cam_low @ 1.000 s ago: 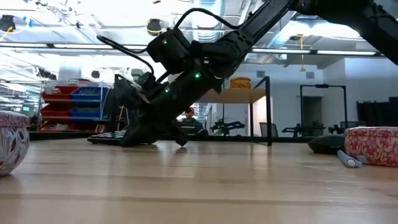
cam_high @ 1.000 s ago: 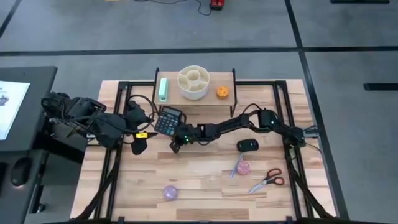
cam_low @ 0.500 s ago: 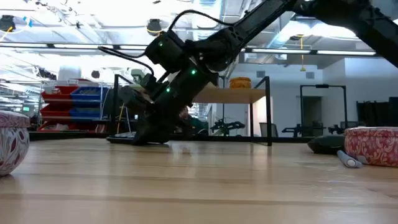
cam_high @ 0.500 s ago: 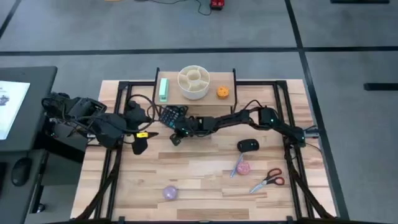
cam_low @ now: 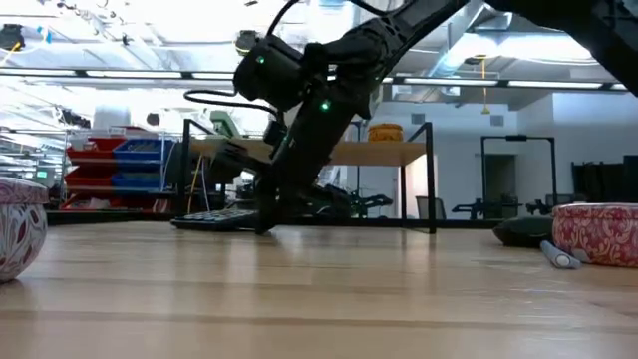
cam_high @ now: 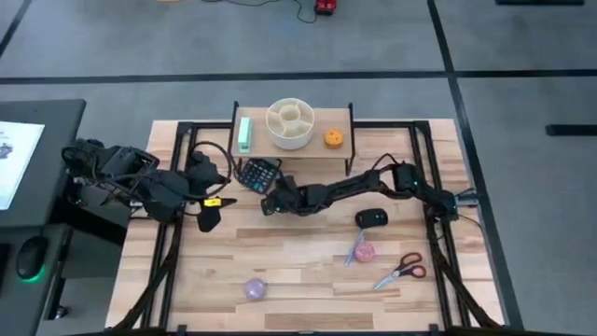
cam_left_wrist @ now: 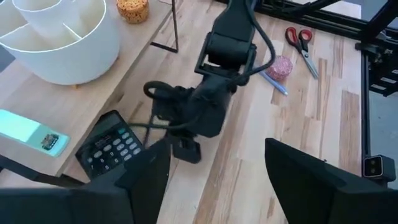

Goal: Stock shelves
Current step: Put the black calculator under the shelf

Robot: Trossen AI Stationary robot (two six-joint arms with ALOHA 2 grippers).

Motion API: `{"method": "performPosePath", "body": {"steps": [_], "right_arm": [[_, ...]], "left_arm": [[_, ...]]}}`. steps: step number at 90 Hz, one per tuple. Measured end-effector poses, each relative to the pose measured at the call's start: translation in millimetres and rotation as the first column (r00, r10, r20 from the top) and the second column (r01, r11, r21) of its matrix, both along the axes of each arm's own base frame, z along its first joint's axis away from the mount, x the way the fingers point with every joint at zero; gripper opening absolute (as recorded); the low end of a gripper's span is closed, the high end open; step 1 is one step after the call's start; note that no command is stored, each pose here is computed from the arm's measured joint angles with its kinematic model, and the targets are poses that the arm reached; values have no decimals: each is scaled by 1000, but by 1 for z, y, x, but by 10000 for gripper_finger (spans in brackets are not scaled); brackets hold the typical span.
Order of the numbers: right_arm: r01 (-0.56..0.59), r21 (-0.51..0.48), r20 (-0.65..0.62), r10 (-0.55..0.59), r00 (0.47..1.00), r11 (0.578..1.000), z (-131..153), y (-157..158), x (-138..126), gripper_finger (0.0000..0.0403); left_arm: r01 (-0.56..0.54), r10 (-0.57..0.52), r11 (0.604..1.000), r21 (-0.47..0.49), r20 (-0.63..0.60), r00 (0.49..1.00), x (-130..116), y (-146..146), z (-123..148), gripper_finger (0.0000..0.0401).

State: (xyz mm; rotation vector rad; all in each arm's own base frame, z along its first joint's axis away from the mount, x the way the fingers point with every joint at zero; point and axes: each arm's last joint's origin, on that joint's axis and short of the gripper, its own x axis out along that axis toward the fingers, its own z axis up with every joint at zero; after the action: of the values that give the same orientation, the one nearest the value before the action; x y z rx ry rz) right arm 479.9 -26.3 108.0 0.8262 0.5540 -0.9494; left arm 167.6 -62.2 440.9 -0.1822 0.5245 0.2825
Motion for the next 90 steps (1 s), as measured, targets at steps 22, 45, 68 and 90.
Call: {"method": "performPosePath", "body": {"steps": [22, 45, 68, 90], "right_arm": [[75, -12, 64, -74, 995, 997, -2, -29, 0, 0], [55, -60, 84, -50, 995, 997, -1, -48, 2, 0], [32, -58, 114, -25, 993, 998, -2, -57, 5, 0], [7, -72, 120, 2, 993, 997, -1, -55, 7, 0]], "left_arm": [[0, 0, 1000, 0, 0, 1000, 0, 0, 0, 237], [1, -1, 1000, 0, 0, 1000, 0, 0, 0, 237], [-1, 1, 1000, -4, 1, 1000, 0, 0, 0, 237], [-4, 4, 1000, -10, 2, 1000, 0, 0, 0, 237]]}}
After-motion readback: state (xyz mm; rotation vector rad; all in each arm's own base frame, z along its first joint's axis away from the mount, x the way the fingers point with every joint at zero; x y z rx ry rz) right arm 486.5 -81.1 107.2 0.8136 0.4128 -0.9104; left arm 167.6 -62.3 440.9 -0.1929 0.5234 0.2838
